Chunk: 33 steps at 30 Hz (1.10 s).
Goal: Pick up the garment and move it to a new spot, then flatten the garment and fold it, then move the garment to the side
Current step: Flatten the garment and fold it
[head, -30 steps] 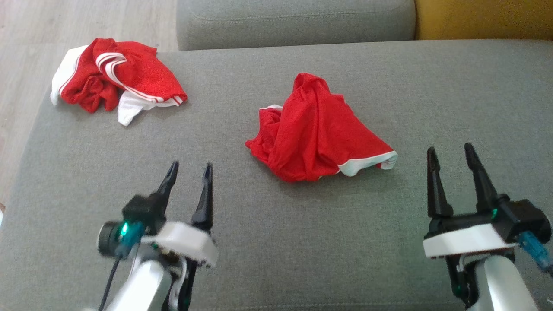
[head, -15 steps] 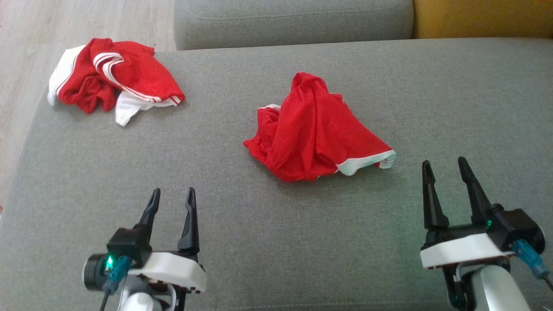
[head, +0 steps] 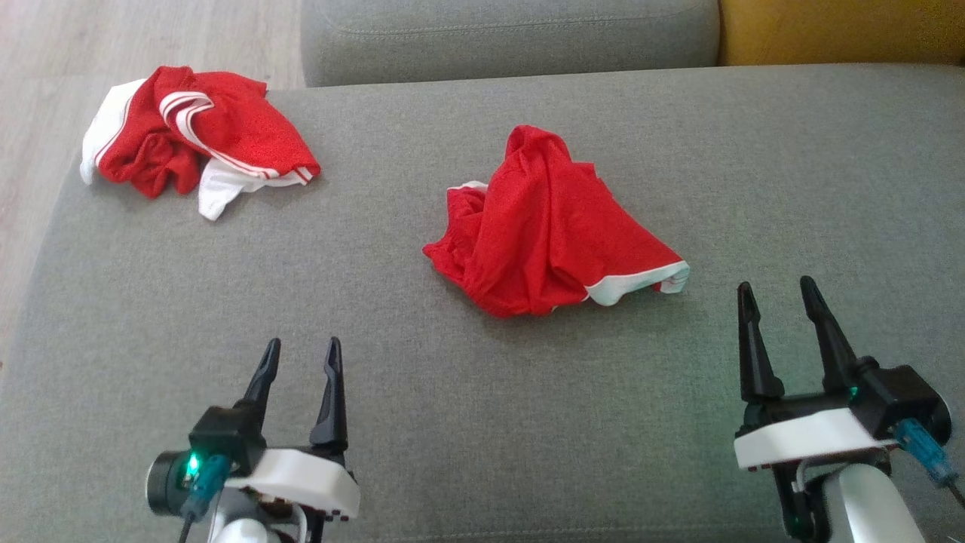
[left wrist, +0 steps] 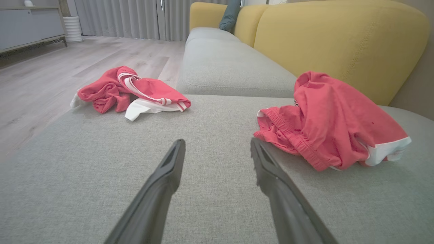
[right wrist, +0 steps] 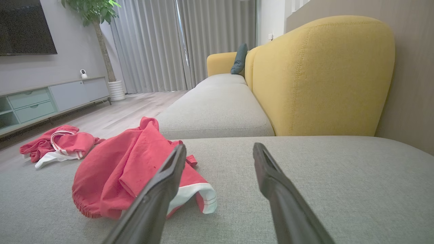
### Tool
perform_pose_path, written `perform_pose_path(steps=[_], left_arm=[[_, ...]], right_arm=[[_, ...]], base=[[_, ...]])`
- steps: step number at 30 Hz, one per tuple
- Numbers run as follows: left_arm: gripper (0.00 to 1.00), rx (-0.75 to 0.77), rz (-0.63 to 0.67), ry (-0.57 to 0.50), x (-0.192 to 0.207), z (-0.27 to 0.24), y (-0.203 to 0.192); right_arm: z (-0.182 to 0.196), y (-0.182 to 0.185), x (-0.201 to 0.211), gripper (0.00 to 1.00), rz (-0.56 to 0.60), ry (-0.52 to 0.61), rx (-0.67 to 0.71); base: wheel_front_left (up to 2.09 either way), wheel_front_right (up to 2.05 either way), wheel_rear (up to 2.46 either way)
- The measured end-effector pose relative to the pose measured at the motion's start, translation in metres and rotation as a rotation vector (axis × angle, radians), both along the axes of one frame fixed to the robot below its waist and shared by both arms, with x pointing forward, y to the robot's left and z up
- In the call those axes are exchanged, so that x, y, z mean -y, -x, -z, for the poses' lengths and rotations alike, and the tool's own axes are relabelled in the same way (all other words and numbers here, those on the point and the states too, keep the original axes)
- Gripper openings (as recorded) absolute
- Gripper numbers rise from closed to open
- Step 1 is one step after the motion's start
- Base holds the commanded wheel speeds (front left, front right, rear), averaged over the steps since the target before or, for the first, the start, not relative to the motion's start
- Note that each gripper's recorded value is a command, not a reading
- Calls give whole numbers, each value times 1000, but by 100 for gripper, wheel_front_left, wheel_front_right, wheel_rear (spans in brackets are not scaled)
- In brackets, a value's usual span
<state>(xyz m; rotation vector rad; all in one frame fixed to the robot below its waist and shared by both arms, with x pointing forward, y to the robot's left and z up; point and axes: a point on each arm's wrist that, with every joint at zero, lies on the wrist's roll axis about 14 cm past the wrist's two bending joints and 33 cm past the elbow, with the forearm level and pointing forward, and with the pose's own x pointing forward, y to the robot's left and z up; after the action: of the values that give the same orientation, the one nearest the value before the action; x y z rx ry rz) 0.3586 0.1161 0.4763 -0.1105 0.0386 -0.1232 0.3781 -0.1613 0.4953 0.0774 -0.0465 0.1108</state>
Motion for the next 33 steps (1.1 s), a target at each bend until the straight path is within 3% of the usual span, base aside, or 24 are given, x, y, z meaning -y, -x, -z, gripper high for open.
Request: perform_pose_path(steps=[18,28,33], left_arm=[[100,-43,41,-18,11,17,-7],[100,-90,398,-4,108,36,-18],[100,-181,463,-10,129,62,-32]], right_arm=[[11,-3,10,100,28,2,-32],[14,-17,14,100,41,0,-35],[17,-18,22,100,64,0,-48]], base=[[0,0,0],[0,0,0],[0,0,0]])
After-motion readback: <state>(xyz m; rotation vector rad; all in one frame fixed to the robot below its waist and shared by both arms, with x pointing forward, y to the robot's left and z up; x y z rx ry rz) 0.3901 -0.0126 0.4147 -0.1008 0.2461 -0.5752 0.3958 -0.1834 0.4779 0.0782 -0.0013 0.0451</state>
